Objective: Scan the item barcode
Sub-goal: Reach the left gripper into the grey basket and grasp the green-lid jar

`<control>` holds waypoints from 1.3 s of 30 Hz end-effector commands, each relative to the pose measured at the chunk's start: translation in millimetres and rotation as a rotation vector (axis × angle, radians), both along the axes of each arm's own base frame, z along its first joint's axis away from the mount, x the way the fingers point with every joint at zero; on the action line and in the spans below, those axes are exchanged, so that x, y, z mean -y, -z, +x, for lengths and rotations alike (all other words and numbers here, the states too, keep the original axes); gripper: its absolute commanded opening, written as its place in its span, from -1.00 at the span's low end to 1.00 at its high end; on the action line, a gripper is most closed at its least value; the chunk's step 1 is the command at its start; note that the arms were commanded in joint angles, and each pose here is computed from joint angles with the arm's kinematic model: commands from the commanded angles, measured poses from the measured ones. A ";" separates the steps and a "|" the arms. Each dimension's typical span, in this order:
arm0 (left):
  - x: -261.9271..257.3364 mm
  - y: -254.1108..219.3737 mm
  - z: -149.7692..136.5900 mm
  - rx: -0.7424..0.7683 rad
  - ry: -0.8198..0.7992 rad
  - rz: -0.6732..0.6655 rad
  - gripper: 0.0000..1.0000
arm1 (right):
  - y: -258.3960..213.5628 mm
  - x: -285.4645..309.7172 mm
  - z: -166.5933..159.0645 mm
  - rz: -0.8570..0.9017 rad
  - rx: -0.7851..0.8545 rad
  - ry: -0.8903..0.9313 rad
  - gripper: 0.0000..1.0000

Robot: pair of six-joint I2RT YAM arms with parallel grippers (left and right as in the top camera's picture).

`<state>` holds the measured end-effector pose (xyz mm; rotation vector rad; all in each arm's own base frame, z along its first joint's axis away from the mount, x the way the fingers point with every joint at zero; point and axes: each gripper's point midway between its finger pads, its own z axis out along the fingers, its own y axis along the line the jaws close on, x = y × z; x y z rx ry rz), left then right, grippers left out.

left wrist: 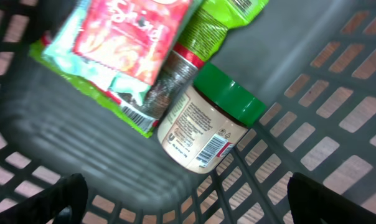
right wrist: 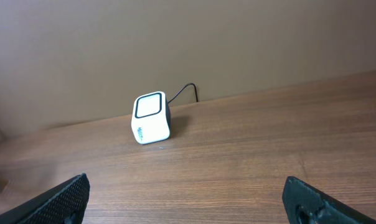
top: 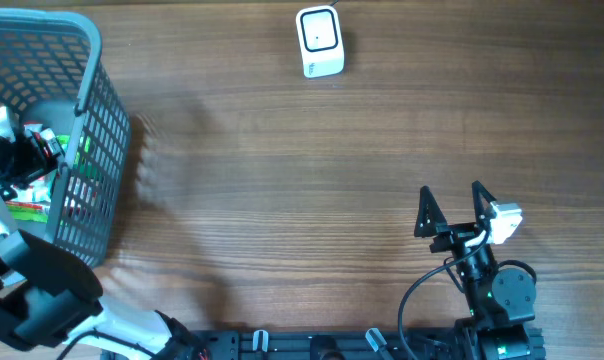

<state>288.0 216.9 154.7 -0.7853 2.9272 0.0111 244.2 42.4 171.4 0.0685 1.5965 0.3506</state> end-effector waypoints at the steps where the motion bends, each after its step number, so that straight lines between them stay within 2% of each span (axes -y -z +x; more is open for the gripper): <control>1: 17.4 15.8 7.2 0.011 0.146 -0.109 1.00 | -2.0 3.0 0.3 -0.001 0.010 0.016 1.00; 7: 14.3 39.0 14.7 -0.005 0.261 -0.134 0.88 | -2.2 3.0 0.2 -0.001 0.010 0.016 1.00; 11: 10.0 55.0 20.2 -0.017 0.269 -0.145 0.99 | -2.0 3.0 0.3 -0.001 0.010 0.016 0.99; 17: 5.4 56.0 28.3 0.018 0.271 -0.130 0.98 | -2.2 3.0 0.2 -0.001 0.010 0.016 0.99; 19: 6.1 56.3 24.3 0.002 0.347 -0.123 0.67 | -2.2 3.0 0.2 -0.001 0.010 0.016 0.99; 24: 7.8 71.8 15.6 -0.031 0.422 -0.121 0.64 | -2.0 3.0 0.3 -0.001 0.009 0.016 0.99; 27: 7.8 79.4 16.8 -0.023 0.421 -0.117 0.56 | -2.2 3.0 0.2 -0.001 0.010 0.016 1.00; 29: 6.5 79.2 20.0 -0.011 0.419 -0.110 0.43 | -2.2 3.0 0.2 -0.001 0.010 0.016 0.99; 35: 22.5 94.8 17.8 -0.034 0.450 -0.134 0.49 | -2.2 3.0 0.2 -0.001 0.010 0.016 0.99; 39: 31.1 110.8 10.3 -0.054 0.455 -0.156 0.43 | -2.2 3.0 0.2 -0.001 0.010 0.016 0.99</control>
